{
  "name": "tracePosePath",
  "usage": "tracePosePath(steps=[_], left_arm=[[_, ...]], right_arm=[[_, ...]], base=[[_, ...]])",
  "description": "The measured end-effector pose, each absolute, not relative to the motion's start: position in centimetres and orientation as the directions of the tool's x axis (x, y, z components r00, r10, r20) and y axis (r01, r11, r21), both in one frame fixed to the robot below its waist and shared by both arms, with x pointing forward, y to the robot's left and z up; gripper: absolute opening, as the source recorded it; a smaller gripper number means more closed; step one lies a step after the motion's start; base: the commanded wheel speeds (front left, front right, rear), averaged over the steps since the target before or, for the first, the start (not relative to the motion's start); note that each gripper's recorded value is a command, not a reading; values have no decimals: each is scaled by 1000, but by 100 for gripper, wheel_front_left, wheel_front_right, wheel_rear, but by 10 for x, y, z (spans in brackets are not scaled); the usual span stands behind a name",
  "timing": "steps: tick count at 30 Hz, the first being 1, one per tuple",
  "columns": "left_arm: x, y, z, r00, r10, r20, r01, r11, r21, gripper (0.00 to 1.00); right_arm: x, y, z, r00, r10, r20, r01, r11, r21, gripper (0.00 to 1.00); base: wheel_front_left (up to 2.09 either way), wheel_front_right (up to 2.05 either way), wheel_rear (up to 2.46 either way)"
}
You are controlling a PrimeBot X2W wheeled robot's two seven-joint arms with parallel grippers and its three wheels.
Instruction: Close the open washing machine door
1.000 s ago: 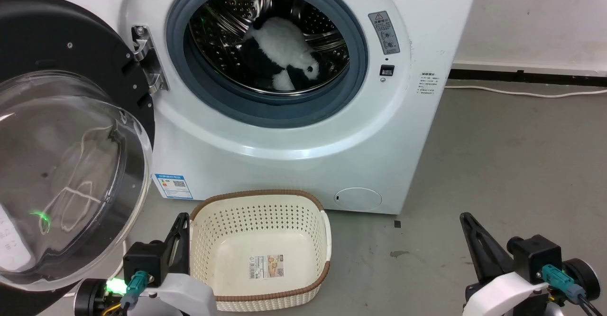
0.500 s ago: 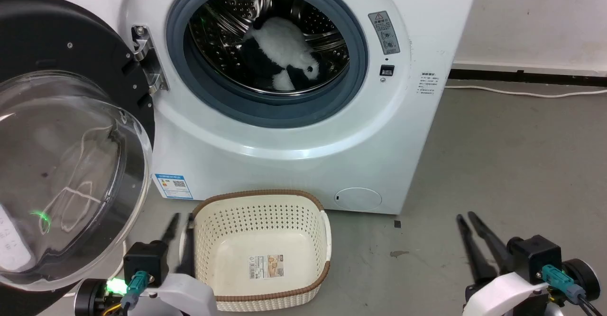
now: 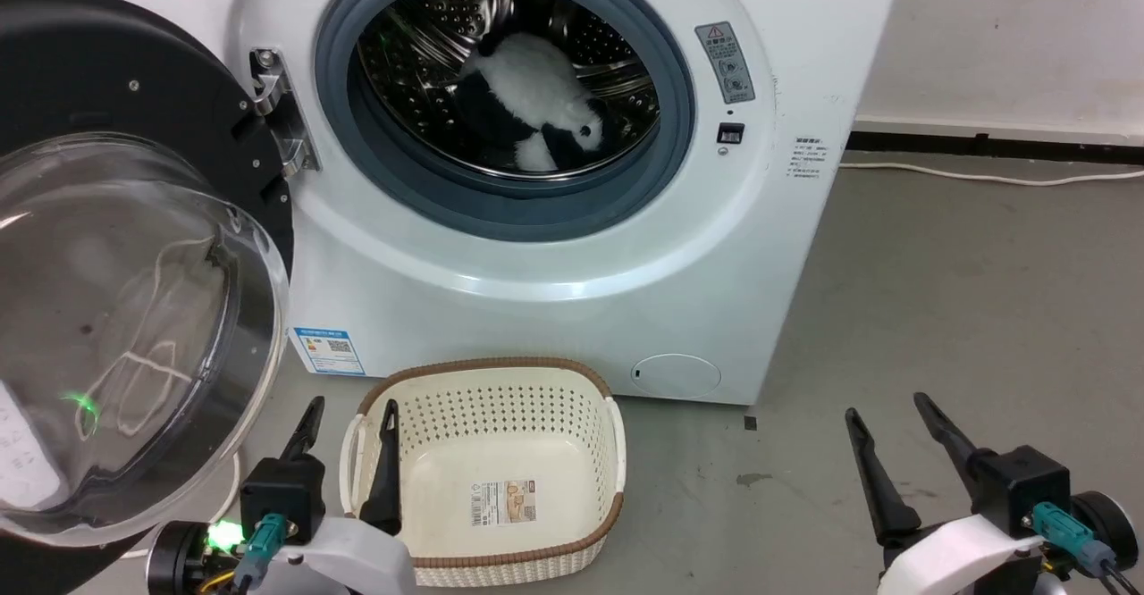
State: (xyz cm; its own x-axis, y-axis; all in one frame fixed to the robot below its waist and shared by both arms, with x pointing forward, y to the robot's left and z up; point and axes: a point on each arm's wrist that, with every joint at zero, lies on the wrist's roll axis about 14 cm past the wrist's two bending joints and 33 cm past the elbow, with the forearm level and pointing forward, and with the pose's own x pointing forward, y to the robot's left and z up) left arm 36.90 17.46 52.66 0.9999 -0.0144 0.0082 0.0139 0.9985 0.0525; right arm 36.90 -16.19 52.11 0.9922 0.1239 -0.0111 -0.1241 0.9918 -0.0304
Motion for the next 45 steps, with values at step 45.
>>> tracePosePath(steps=[45], left_arm=[[310, 246, 548, 972, 198, 127, -211, 973, 98, 100]], right_arm=[[389, -38, 528, 883, 466, 65, -467, 884, 1, 100]], base=[[0, 0, 0]])
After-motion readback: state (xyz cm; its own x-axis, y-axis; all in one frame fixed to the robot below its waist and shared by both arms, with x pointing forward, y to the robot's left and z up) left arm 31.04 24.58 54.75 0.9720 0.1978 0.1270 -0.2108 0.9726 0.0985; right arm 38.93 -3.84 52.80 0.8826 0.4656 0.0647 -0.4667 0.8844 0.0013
